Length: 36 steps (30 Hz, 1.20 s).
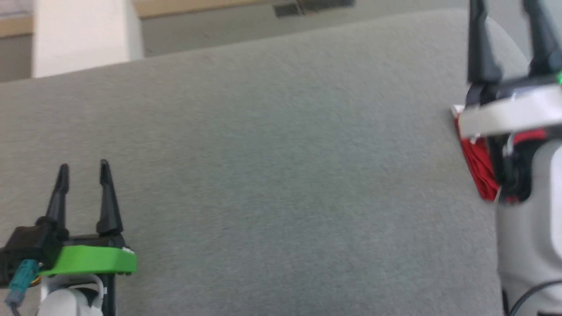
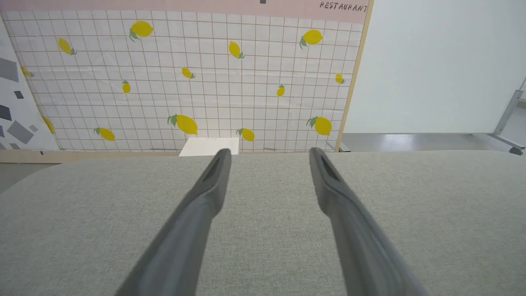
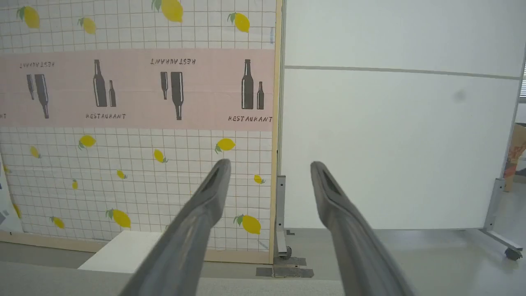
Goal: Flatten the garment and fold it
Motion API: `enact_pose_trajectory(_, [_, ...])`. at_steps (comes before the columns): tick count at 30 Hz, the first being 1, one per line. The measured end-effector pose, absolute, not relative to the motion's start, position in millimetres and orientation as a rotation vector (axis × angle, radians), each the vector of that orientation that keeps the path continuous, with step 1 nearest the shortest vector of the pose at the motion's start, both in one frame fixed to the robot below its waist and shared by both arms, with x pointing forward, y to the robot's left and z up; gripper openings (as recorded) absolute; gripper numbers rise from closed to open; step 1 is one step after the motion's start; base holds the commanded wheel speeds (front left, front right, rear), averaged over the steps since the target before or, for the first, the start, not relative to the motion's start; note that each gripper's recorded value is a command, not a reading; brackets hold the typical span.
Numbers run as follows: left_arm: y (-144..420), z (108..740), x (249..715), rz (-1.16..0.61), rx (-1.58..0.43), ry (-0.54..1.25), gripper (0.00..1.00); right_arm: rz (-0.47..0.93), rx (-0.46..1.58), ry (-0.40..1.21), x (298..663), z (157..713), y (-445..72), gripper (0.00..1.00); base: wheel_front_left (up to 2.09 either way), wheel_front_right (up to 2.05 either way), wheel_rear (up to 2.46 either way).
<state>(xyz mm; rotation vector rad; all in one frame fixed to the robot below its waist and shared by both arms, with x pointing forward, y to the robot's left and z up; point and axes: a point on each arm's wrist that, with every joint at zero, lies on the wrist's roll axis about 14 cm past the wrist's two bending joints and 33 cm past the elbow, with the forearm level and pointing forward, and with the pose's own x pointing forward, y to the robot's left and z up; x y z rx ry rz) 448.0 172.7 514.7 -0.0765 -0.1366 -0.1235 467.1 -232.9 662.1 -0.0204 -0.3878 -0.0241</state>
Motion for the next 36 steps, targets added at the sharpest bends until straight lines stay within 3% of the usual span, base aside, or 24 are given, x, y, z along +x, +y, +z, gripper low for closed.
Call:
enact_pose_trajectory(5, [192,534,427,-0.066,-0.065,-0.175,1.00,0.009,0.058,-0.434,447,649,-211,1.00,0.00,0.00,0.00])
enact_pose_trajectory(12, [214,550,400,0.020,-0.079,-0.210,1.00,0.093,0.209,-0.337,433,602,-176,1.00,0.00,0.00,0.00])
enact_pose_trajectory(18, [230,560,381,0.076,-0.088,-0.237,1.00,0.140,0.222,-0.267,416,576,-154,1.00,0.00,0.00,0.00])
enact_pose_trajectory(36, [219,536,370,0.076,-0.114,-0.168,1.00,0.117,0.186,-0.096,381,514,-158,1.00,0.00,0.00,0.00])
